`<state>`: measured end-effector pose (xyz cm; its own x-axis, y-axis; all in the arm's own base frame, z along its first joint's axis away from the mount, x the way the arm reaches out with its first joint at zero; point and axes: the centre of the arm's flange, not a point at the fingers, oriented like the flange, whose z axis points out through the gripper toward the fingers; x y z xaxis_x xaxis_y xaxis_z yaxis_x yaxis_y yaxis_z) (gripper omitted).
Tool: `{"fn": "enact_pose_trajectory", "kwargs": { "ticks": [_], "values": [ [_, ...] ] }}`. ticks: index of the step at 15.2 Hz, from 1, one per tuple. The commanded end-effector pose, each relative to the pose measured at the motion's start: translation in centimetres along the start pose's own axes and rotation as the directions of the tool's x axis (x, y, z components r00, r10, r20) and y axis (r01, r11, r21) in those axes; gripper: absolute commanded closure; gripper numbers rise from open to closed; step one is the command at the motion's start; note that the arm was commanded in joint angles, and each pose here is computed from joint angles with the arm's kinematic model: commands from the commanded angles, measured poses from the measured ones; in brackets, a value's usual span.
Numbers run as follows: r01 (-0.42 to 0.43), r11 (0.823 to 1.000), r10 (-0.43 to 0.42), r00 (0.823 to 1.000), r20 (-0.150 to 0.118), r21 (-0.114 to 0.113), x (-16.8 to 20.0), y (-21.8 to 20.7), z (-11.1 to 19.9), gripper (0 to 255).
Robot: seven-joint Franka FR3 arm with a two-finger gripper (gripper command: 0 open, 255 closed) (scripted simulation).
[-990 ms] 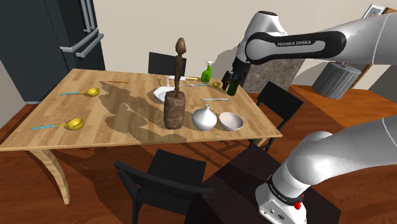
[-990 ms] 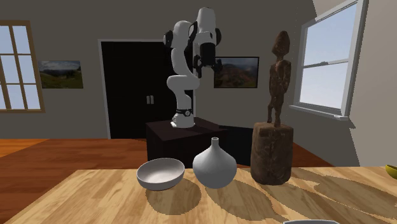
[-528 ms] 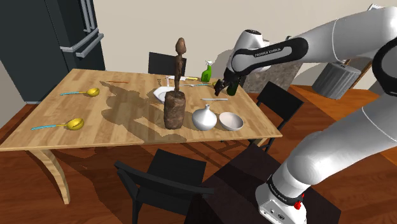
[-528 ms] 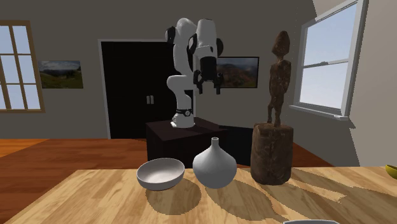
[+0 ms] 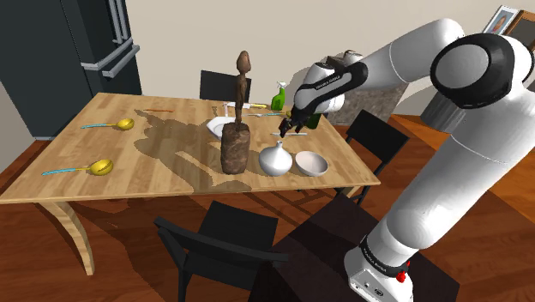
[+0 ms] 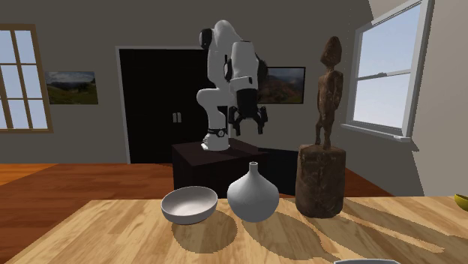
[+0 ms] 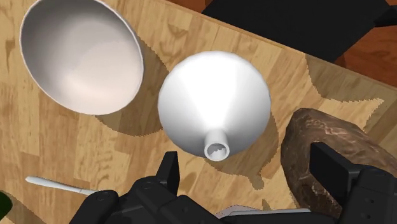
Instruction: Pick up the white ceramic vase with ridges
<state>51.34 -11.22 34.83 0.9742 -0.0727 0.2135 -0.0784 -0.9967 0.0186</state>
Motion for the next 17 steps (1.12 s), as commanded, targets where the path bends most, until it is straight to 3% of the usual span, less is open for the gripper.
{"fn": "enact_pose_trajectory", "kwargs": {
  "ticks": [1, 5, 14, 15, 17],
  "values": [
    [-0.006, 1.000, 0.006, 1.000, -0.003, 0.005, 1.3, 0.7, 2.6, 0],
    [-0.016, 1.000, 0.017, 1.000, -0.006, 0.017, 3.2, 1.8, 7.0, 0],
    [-0.016, 1.000, 0.017, 1.000, -0.006, 0.017, 2.3, 1.7, 10.9, 0],
    [-0.016, 1.000, 0.017, 1.000, -0.006, 0.017, 2.4, 1.7, 10.9, 255],
    [-0.017, 1.000, 0.017, 1.000, -0.006, 0.017, 2.4, 1.7, 11.0, 255]
  ]
}}
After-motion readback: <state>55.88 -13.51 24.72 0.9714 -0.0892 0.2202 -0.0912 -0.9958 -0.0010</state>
